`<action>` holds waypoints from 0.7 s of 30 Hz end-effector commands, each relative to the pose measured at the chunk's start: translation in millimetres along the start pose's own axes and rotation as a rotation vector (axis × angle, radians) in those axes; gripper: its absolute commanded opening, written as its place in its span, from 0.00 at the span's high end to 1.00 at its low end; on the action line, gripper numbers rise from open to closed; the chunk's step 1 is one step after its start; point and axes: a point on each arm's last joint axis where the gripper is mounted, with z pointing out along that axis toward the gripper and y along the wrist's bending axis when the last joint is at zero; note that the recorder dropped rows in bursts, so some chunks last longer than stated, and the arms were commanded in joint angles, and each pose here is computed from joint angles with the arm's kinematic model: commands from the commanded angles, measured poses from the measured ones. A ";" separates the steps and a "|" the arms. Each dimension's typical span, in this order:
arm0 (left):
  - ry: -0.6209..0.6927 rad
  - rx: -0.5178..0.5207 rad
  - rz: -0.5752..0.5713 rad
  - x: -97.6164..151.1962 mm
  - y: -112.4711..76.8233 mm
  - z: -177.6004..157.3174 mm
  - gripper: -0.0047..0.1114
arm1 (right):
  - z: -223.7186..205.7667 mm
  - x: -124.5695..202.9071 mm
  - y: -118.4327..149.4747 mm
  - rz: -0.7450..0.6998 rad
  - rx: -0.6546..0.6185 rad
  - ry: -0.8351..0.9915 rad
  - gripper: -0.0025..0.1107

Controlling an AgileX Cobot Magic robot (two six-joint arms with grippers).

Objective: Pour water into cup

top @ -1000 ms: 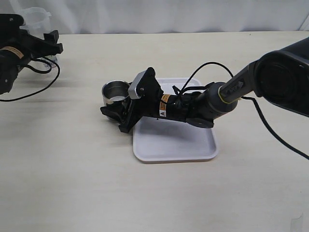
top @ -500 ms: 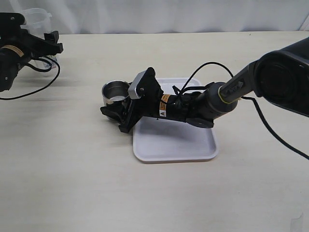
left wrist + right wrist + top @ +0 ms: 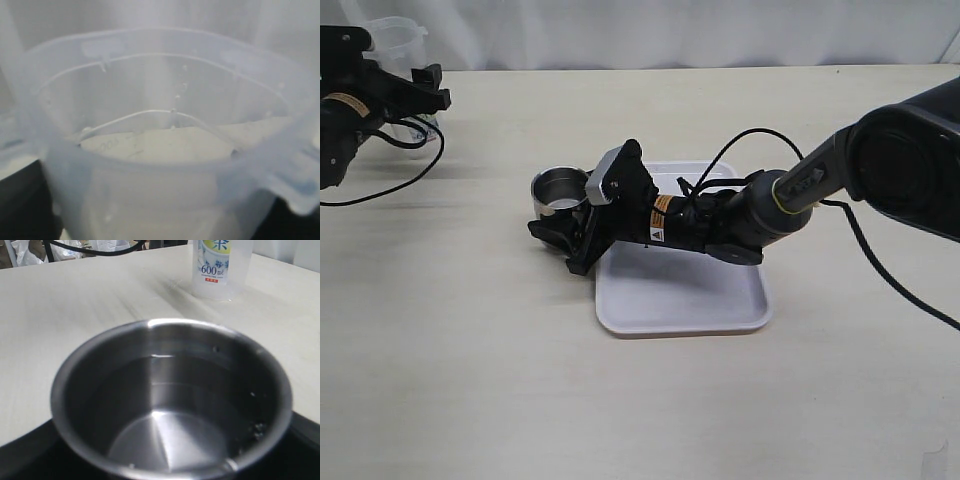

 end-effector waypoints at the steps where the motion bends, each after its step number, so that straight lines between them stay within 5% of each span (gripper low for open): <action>1: 0.001 0.008 0.013 -1.6 -1.8 1.1 0.96 | -0.9 3.1 -0.1 0.000 0.009 0.036 0.94; 6: 0.001 0.008 0.013 -1.6 -1.8 1.1 0.82 | -0.9 3.1 -0.1 0.000 0.009 0.036 0.94; 15: 0.001 0.008 0.013 -1.6 -1.8 1.1 0.38 | -0.9 3.1 -0.1 0.000 0.009 0.036 0.94; 21: -0.001 0.006 0.000 -1.8 -1.6 1.1 0.36 | -0.9 3.1 -0.1 0.000 0.009 0.036 0.94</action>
